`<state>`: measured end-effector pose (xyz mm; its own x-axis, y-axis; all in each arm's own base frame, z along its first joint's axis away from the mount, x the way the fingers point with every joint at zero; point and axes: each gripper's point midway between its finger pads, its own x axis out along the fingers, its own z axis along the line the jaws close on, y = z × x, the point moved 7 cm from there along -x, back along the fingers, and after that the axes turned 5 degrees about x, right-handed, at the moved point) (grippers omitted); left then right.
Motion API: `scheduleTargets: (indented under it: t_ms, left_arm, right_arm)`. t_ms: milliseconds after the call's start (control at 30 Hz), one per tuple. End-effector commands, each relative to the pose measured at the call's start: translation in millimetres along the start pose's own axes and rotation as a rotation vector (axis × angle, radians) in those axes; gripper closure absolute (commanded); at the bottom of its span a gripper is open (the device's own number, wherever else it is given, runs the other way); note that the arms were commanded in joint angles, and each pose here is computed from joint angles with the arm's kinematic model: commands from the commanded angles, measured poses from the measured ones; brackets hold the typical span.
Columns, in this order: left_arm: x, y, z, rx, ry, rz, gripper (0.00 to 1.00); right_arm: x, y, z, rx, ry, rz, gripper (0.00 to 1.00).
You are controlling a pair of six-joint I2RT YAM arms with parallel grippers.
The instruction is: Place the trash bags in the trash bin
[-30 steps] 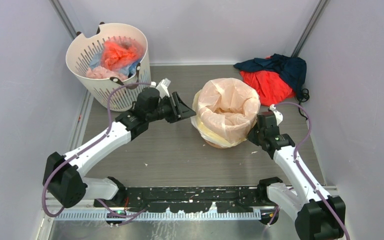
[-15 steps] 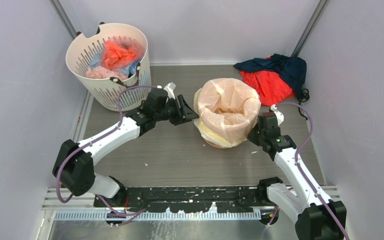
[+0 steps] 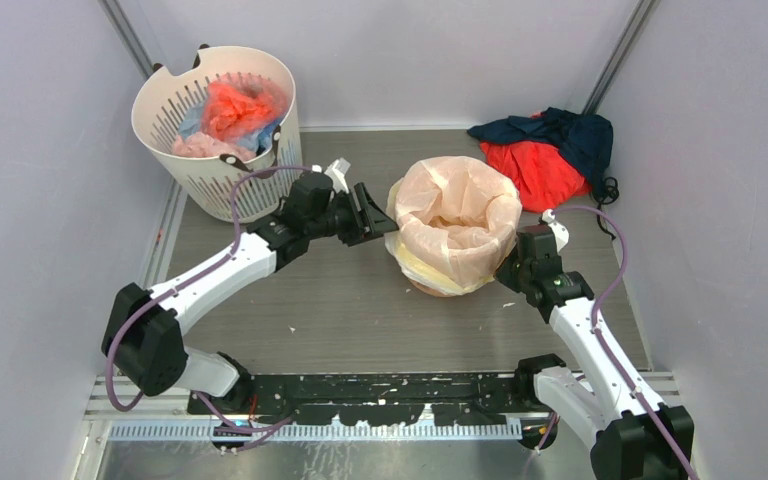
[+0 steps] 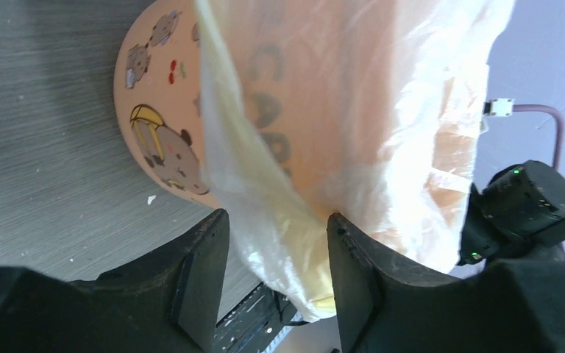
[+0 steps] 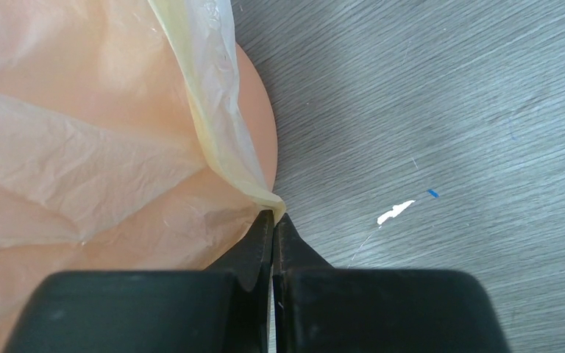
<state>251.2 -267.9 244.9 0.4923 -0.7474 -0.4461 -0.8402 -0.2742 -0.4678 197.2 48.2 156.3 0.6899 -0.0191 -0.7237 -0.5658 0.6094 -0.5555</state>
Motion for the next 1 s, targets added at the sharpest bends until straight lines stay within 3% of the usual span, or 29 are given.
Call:
scheduleTargets:
  t_ms: [0, 533, 767, 967]
  left_arm:
    - [-18.1, -23.5, -29.8, 0.042, 0.072, -0.088, 0.47]
    - [12.1, -31.5, -20.4, 0.022, 0.052, -0.06, 0.48]
    - [24.0, -34.2, -18.7, 0.014, 0.056, -0.056, 0.58]
    - [33.2, -38.6, -20.2, 0.014, 0.066, -0.054, 0.78]
  right_arm:
    - [-8.3, -15.5, 13.0, -0.013, -0.042, -0.052, 0.99]
    - [-14.9, -16.4, 11.7, -0.009, -0.054, -0.07, 0.99]
    - [-15.3, -14.5, 10.4, -0.006, -0.058, -0.069, 0.99]
    - [-15.6, -13.3, 9.9, -0.006, -0.061, -0.067, 0.99]
